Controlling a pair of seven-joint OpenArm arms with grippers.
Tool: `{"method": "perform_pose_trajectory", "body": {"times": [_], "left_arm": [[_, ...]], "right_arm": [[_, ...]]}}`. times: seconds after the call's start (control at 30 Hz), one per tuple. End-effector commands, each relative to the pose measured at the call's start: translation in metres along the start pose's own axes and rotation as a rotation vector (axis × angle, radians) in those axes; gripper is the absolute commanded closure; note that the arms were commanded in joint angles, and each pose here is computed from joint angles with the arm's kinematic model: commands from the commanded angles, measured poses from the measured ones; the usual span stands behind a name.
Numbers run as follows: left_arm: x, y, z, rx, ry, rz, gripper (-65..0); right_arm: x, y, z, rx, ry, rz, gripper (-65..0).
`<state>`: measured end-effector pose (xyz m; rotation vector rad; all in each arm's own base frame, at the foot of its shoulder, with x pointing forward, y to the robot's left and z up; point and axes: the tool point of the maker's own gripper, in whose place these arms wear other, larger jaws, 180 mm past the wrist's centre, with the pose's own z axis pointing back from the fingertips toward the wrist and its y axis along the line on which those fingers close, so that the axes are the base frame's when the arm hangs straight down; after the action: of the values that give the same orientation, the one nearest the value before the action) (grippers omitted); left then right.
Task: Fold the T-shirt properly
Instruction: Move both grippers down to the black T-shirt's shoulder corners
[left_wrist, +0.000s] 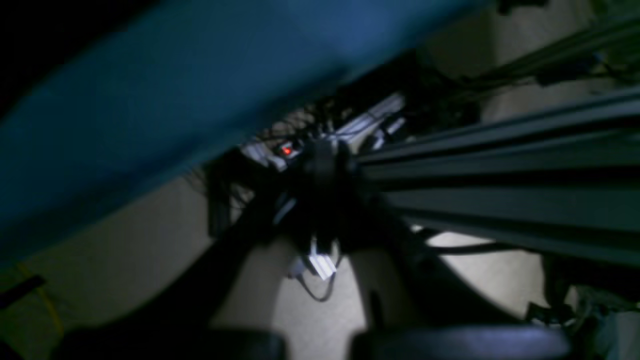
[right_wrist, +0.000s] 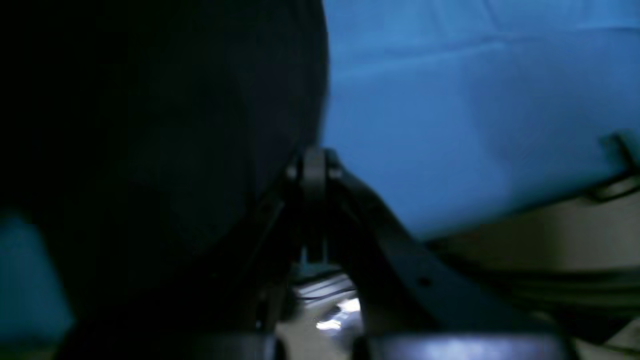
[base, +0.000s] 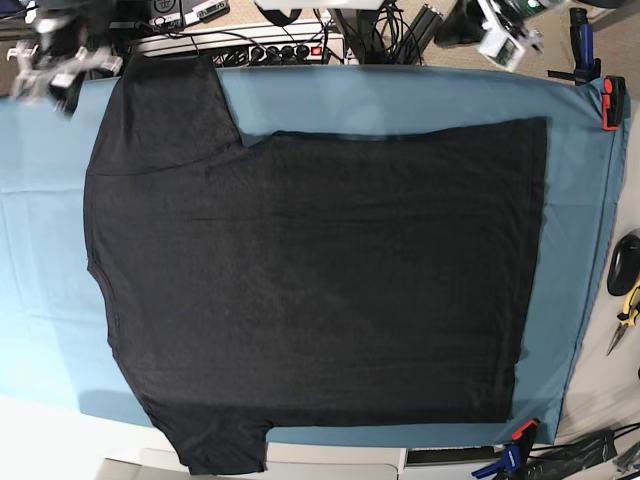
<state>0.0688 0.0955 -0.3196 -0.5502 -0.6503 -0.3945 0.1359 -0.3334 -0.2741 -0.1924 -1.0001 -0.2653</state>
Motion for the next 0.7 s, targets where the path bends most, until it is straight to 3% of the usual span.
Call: {"method": "perform_pose_trajectory", "body": {"times": [0.0, 0.17, 0.33, 0.5, 0.67], "left_arm": [[0.007, -0.002, 0.003, -0.009, -0.024, -0.007, -4.0], [0.010, 0.006, 0.005, 0.002, -0.019, -0.042, -11.4], [0.008, 0.011, 0.005, 0.023, -0.001, -0.080, -12.6], [0.004, 0.015, 0.005, 0.043, 0.022, -0.109, -12.6], [0.004, 0.015, 0.005, 0.043, 0.023, -0.109, -12.6]], "right_arm": [[0.015, -0.006, 0.001, -0.019, -0.050, -0.036, 0.0], [0.047, -0.010, -0.006, -0.057, -0.217, -0.269, 0.0], [0.056, -0.020, -0.013, -0.174, -0.312, -0.385, 0.0], [0.059, -0.024, -0.017, -0.213, -0.317, -0.427, -14.9], [0.032, -0.019, -0.032, -0.149, -0.230, -0.566, -16.2]]}}
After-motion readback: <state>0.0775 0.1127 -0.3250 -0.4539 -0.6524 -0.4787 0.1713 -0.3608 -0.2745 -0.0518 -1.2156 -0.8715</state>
